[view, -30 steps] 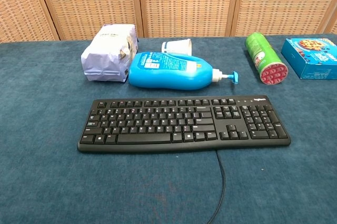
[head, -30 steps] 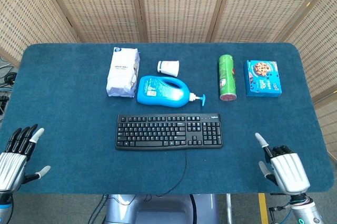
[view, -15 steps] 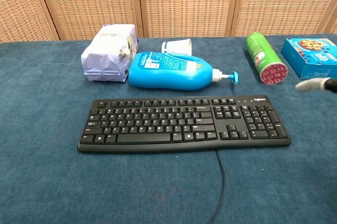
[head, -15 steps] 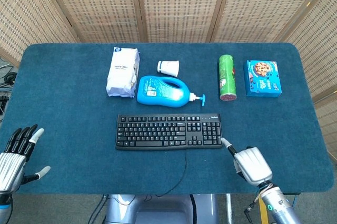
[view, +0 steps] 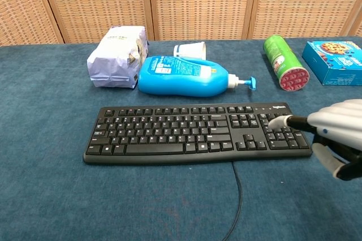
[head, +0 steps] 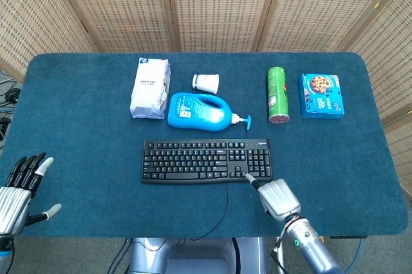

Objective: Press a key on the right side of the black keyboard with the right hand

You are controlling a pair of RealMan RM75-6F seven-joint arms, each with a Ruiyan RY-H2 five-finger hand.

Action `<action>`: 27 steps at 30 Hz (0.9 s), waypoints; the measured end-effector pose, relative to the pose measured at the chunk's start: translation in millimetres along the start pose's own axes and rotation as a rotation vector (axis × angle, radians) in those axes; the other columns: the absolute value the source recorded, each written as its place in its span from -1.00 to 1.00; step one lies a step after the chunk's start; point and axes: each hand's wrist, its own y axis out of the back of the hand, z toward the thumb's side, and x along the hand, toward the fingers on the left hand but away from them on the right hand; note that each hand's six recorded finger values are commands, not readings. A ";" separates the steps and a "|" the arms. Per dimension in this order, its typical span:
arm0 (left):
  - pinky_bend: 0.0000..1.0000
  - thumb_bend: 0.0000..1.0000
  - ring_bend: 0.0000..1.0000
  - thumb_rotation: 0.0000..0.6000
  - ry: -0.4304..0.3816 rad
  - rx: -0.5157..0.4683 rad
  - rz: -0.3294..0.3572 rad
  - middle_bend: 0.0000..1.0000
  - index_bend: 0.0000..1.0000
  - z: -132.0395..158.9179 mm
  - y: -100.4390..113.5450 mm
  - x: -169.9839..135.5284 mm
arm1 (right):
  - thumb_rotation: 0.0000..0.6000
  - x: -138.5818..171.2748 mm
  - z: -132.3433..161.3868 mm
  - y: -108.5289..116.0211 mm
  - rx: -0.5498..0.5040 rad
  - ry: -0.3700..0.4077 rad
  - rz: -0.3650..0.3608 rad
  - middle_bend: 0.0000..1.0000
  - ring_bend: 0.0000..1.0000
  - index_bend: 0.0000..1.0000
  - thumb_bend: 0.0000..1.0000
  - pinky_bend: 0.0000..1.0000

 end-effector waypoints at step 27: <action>-1.00 -1.00 -1.00 1.00 0.004 -0.005 -0.029 -1.00 -1.00 -1.8 -6.2 3.9 | 1.00 -54.6 21.0 7.0 0.009 -0.024 0.057 0.53 0.46 -0.95 0.75 0.16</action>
